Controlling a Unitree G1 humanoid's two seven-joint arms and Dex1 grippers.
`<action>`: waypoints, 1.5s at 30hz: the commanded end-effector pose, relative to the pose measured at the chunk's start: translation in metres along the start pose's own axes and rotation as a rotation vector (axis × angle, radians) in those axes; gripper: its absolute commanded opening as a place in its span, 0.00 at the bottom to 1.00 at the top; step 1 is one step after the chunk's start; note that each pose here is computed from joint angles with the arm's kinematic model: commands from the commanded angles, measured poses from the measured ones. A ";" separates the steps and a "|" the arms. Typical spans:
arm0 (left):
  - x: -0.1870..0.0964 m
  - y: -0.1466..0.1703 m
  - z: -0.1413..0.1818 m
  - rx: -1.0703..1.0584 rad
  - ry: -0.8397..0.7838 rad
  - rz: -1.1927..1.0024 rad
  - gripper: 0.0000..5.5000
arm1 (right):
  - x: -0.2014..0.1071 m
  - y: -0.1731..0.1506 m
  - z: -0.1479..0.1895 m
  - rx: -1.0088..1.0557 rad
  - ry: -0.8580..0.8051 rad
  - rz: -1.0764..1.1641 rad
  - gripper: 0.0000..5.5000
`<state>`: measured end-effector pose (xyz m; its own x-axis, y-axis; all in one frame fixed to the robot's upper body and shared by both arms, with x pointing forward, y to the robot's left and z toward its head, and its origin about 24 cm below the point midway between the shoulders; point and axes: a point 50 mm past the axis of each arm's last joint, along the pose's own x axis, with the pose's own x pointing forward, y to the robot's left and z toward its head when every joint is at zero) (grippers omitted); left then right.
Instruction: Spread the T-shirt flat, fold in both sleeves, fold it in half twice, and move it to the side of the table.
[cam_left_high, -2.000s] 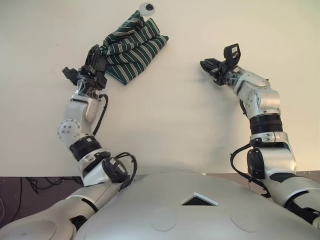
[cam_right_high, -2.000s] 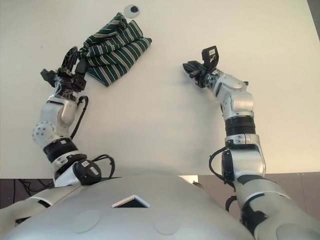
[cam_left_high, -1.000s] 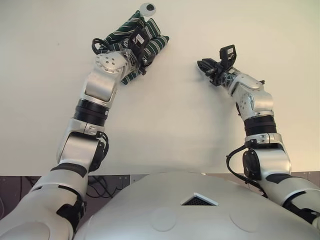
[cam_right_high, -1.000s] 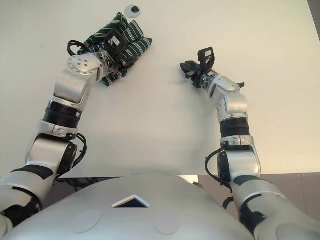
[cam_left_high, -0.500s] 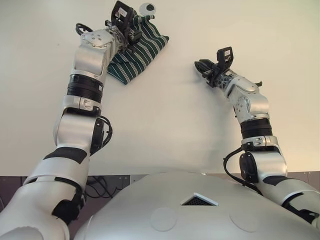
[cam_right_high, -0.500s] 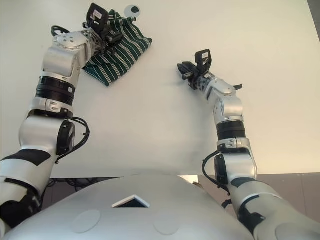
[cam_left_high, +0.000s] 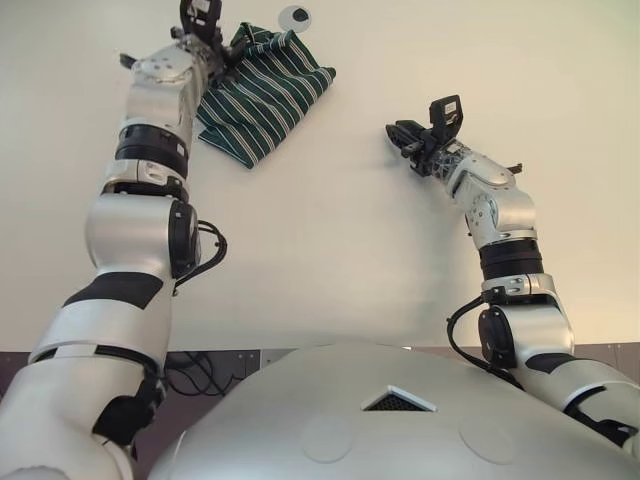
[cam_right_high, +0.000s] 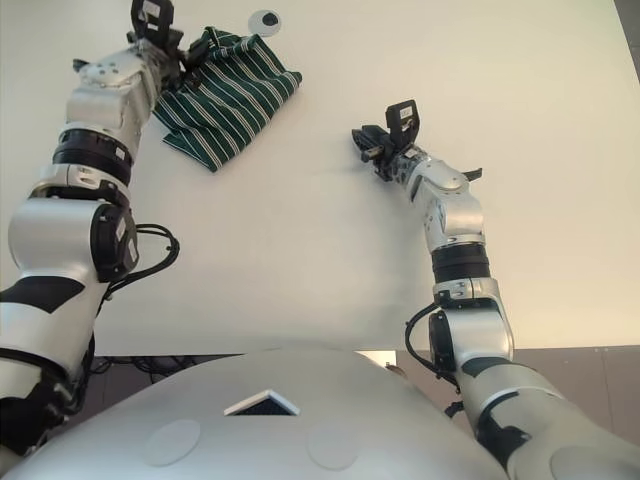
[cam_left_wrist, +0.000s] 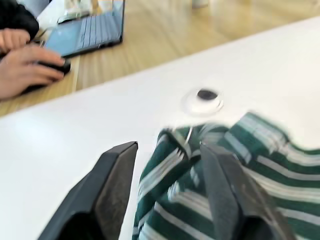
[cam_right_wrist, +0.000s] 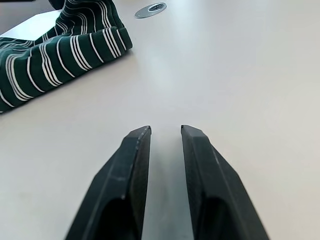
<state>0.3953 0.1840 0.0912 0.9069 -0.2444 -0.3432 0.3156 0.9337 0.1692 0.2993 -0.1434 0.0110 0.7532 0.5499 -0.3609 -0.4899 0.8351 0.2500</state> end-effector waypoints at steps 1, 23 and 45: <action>-0.003 -0.007 0.019 0.015 -0.088 -0.112 0.41 | 0.003 0.006 -0.021 0.038 0.090 0.001 0.21; 0.008 -0.033 -0.008 0.061 0.016 -0.284 0.41 | 0.009 0.013 -0.027 0.013 0.132 0.038 0.21; -0.013 0.021 -0.016 -0.145 -0.104 -0.125 0.41 | 0.013 0.028 -0.030 -0.022 0.189 0.128 0.21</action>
<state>0.3827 0.2350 0.0832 0.9270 -0.2462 -0.2829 0.2689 0.9622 0.0438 0.2973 -0.1029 0.0115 0.6136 0.6880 -0.3874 -0.6510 0.7185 0.2448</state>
